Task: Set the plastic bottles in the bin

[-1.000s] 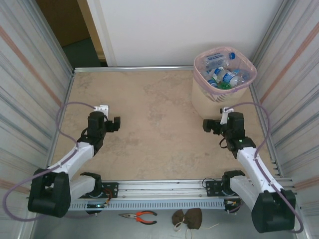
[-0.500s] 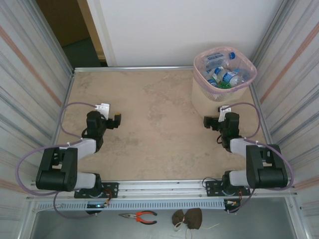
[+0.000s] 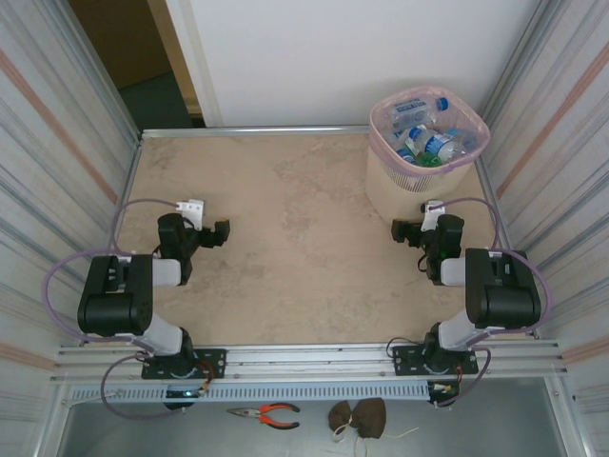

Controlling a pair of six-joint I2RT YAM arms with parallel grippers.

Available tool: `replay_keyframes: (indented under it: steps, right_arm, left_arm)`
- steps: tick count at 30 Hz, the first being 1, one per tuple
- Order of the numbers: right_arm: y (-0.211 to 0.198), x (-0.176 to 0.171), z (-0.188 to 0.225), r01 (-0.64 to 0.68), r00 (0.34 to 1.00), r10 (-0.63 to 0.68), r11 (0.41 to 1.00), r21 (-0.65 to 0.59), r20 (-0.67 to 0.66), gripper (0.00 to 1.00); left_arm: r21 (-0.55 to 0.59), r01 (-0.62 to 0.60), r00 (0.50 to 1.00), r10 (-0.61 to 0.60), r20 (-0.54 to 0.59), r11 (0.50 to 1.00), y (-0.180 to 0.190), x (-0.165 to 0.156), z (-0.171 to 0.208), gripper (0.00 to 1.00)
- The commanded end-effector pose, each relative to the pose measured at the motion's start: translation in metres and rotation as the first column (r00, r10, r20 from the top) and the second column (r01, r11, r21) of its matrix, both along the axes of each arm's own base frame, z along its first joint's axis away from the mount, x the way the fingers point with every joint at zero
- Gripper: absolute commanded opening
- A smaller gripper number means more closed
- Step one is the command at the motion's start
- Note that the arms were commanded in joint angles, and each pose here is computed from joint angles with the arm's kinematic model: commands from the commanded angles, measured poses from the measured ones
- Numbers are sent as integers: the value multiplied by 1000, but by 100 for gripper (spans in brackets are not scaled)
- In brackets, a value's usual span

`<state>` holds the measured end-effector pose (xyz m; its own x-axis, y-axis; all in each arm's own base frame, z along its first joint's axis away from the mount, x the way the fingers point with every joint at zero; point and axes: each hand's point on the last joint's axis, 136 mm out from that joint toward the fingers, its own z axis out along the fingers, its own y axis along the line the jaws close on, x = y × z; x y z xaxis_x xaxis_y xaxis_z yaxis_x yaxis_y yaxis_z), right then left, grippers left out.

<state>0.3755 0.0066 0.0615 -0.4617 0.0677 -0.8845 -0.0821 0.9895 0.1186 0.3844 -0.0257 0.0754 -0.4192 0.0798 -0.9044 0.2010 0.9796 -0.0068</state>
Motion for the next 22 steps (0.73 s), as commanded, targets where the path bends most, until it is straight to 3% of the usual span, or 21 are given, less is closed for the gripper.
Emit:
replay_keyframes:
  steps: [1, 4, 19, 22]
  right_arm:
    - [-5, 15, 21, 17, 997, -18, 1000, 12, 73, 99]
    - [-6, 16, 22, 30, 997, -30, 1000, 10, 72, 99]
    - [-6, 17, 19, 32, 998, -32, 999, 6, 61, 99]
    - [-15, 19, 20, 90, 994, -90, 996, 1, 57, 99]
  left_arm:
    - [14, 6, 998, -7, 56, 1000, -4, 9, 16, 99]
    - [24, -42, 998, 41, 47, 999, 3, 11, 15, 99]
    - [26, -49, 997, 48, 54, 998, 3, 10, 16, 99]
    - [25, -48, 998, 46, 53, 999, 3, 10, 16, 99]
